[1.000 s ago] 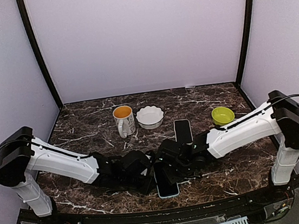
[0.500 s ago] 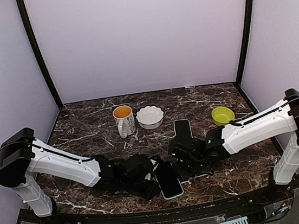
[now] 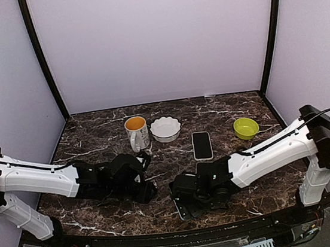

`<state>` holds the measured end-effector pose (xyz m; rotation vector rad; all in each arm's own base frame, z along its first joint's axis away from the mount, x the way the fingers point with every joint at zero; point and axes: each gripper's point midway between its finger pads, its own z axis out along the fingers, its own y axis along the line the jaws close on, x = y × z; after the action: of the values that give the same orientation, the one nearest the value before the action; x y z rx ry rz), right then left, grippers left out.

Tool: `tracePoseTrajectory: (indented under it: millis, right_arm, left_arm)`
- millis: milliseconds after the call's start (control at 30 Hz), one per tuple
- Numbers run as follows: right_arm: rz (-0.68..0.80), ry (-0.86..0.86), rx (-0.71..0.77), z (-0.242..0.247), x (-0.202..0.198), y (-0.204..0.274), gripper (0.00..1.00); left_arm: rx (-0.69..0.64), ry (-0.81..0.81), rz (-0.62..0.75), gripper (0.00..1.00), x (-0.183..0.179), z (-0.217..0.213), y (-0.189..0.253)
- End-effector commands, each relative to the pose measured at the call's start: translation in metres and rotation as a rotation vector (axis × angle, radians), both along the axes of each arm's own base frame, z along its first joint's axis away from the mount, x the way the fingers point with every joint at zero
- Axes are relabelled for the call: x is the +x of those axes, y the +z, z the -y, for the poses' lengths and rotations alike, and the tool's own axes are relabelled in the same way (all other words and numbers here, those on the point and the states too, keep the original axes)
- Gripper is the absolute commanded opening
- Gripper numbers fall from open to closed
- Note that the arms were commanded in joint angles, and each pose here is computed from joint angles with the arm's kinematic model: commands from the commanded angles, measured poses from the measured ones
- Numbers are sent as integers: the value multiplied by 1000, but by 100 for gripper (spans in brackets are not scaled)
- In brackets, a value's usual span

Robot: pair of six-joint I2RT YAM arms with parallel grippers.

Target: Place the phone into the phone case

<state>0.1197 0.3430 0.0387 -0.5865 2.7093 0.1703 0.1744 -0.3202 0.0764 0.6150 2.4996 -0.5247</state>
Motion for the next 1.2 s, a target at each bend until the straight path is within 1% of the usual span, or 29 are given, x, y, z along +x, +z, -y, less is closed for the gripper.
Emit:
tracePoseTrajectory:
  millis: [0,100,233,367,433,567,600,700,767,900,967,1000,1033,1100,1167]
  right_arm:
    - [-14,-50,-51,-2,-3,-11,98]
    - [-20,-24,-53,-16,-5,-14,99]
    - [-17,-10,-108,-21,-5,-22,98]
    - [-18,-3,-122,-26,-5,-27,98]
    - [-18,-6,-134,-24,-5,-31,94]
    - [-15,-6,-171,-18,-5,-38,81]
    - [-12,-5,-174,-17,-4,-38,76]
    - [11,0,-161,-19,-1,-33,56]
    - [34,2,-139,-21,2,-26,47]
    - [91,27,-47,-35,9,-3,36]
    - [138,40,9,-41,13,14,32]
    - [170,50,38,-45,14,24,30]
    - [212,50,72,-47,16,37,27]
    - [295,49,138,-49,20,61,22]
    - [377,50,212,-50,23,88,21]
  left_arm:
    - [37,86,-5,50,4,-31,-6]
    - [38,86,-6,50,4,-33,-7]
    - [53,93,-17,51,2,-37,-12]
    - [52,91,-20,51,1,-38,-14]
    - [53,90,-18,51,1,-37,-14]
    - [57,87,-17,51,2,-36,-14]
    - [59,86,-17,51,2,-36,-14]
    - [62,84,-9,51,3,-36,-13]
    - [67,88,-7,51,4,-36,-14]
    - [62,86,-11,51,4,-33,-12]
    - [44,85,-7,55,6,-29,-7]
    - [23,86,0,60,7,-26,-1]
    - [2,83,7,62,7,-23,4]
    - [-62,72,30,72,9,-16,21]
    - [-157,41,60,76,8,-7,45]
